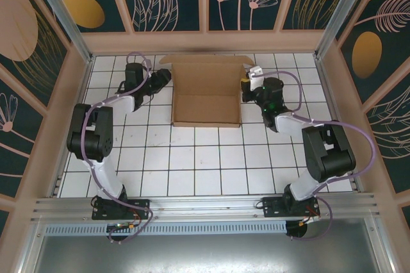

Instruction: Fold the paper box

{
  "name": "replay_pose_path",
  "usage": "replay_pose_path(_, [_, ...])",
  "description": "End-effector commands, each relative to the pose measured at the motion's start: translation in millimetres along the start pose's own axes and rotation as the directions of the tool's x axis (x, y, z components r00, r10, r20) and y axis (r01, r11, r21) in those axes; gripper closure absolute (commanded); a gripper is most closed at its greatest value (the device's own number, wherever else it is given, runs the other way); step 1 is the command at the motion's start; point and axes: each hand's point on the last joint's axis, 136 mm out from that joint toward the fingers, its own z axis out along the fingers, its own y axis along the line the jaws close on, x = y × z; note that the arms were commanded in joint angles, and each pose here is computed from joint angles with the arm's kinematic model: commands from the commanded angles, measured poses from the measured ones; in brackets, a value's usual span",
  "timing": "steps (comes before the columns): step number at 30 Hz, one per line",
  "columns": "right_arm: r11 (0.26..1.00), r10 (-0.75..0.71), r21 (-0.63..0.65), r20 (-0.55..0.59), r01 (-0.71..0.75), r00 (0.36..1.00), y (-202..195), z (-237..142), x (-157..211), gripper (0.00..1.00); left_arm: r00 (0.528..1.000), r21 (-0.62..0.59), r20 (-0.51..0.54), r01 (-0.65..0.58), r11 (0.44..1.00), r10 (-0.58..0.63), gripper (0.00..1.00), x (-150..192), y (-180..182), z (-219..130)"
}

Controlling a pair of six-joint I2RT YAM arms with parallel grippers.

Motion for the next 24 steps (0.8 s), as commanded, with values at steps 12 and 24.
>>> replay_pose_path(12, [0.898, 0.295, 0.336, 0.017, -0.283, 0.955, 45.4, 25.4, -11.0, 1.0, 1.0, 0.063, 0.007, 0.006, 0.998, -0.007, 0.47, 25.2, -27.0, -10.4])
replay_pose_path(24, [0.88, 0.205, 0.443, -0.032, -0.17, 0.978, 31.6, 24.7, 1.2, 1.0, 0.999, -0.032, 0.034, -0.01, 0.999, 0.012, 0.44, 21.3, -19.0, -21.3])
